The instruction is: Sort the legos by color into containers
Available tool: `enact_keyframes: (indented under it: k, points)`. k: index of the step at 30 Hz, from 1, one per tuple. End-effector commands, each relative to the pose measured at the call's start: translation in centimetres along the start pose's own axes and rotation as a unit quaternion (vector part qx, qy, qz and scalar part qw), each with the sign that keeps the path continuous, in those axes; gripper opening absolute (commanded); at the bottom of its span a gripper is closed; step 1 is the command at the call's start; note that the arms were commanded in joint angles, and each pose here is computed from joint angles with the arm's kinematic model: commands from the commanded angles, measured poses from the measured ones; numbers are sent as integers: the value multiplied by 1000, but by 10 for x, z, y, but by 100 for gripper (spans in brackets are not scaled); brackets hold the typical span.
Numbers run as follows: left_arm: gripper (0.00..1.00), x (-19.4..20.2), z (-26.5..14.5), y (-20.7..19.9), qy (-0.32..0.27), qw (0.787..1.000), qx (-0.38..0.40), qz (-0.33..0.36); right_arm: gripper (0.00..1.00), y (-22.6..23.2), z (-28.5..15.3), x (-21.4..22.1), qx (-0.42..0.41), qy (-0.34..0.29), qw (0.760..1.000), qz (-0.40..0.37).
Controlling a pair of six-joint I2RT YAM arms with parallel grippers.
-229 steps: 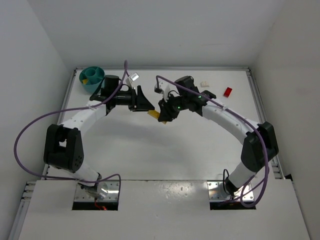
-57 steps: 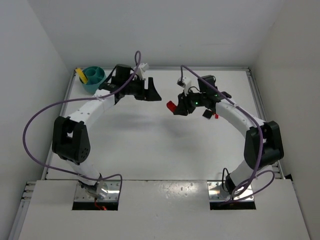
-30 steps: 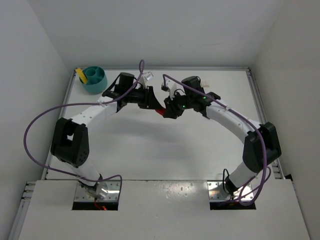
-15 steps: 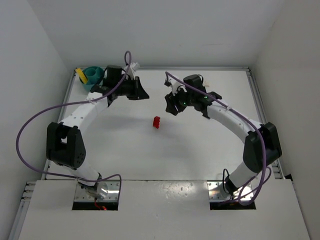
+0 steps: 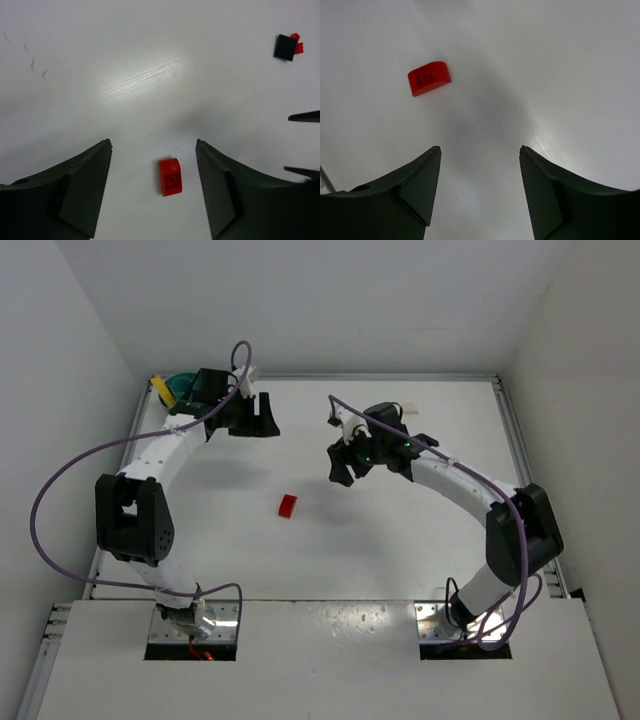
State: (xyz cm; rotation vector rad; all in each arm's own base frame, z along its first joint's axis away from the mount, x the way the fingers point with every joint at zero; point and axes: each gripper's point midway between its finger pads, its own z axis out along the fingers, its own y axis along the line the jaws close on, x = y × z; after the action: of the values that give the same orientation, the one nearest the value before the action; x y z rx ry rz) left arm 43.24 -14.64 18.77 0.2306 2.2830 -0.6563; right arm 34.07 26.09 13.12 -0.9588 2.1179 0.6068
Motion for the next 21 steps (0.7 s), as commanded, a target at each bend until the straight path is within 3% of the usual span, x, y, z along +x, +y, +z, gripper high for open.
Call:
enact_keyframes:
  k: [1,4,7,12,15,21]
  points:
    - [76,-4,-26,-1,-31,999,-12,28,65,27,19,10,-50,8,999,16]
    - [91,0,-36,7,-40,998,-35,41,67,41,41,22,-68,36,997,29]
    - [95,29,-38,0,-3,997,-8,78,67,54,61,29,-71,67,995,35]
    - [81,96,-31,-34,74,983,-37,164,67,14,65,28,37,60,995,71]
    - [70,147,-25,-39,124,970,-68,200,67,-27,39,14,125,32,987,92]
    - [52,189,-19,-43,169,964,-77,190,65,-75,-19,26,205,32,968,138]
